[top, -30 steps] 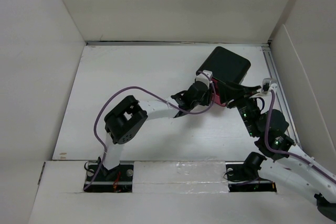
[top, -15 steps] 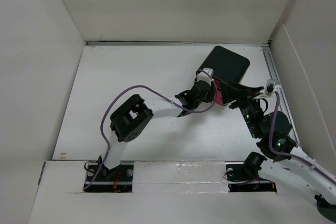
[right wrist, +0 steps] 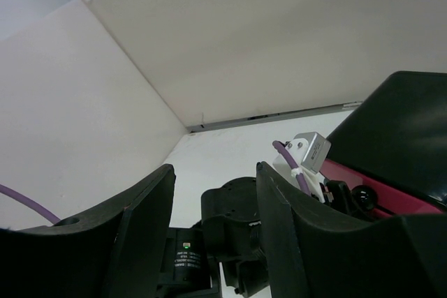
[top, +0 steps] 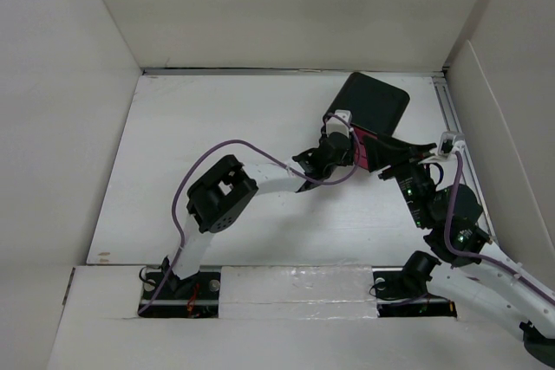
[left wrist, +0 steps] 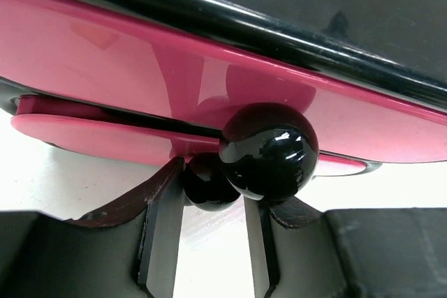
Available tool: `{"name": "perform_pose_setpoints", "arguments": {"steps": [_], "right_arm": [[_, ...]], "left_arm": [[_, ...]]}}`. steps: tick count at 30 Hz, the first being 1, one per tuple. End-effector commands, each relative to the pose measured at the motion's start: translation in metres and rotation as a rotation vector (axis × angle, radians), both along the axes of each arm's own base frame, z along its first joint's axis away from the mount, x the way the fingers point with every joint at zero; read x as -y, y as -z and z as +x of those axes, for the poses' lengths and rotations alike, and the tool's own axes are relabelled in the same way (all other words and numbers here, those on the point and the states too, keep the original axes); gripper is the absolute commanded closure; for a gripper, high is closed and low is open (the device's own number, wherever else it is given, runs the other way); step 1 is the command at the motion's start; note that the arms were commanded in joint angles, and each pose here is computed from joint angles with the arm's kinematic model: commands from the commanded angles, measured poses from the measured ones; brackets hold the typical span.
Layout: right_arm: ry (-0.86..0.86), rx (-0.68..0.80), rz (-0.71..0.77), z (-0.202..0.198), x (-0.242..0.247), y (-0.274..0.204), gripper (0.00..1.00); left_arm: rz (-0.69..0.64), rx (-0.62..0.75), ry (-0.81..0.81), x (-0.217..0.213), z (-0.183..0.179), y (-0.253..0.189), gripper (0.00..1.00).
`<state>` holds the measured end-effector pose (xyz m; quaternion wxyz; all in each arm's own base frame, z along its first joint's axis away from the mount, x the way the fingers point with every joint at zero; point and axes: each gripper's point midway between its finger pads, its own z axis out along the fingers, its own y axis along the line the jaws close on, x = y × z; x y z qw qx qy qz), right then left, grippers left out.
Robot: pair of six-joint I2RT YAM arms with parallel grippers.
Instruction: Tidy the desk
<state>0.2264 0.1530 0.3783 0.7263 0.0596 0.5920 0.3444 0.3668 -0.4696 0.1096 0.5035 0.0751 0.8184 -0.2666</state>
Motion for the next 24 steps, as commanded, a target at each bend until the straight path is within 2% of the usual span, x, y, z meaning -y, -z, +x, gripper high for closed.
{"name": "perform_pose_setpoints", "arguments": {"steps": [1,2,9,12,20,24], "right_arm": [[0.011,0.027,0.034,0.0,0.003,-0.01,0.44],[0.011,0.027,0.033,0.0,0.003,-0.01,0.44],[0.007,0.026,0.029,0.001,0.001,-0.009,0.44],[0.002,0.024,0.026,0.001,0.0,-0.009,0.45],[0.001,0.025,0.026,0.001,0.0,-0.009,0.44],[-0.002,0.027,0.027,0.001,0.0,-0.01,0.45]], "left_arm": [[0.004,0.041,-0.114,-0.021,0.011,-0.018,0.66],[0.0,0.043,-0.114,-0.022,0.01,-0.021,0.66],[-0.012,0.087,-0.093,-0.02,-0.004,-0.05,0.41],[-0.017,0.089,-0.1,-0.025,-0.006,-0.054,0.36],[-0.045,0.097,-0.069,-0.033,-0.018,-0.056,0.31],[-0.046,0.102,-0.024,-0.033,-0.025,-0.052,0.41]]}}
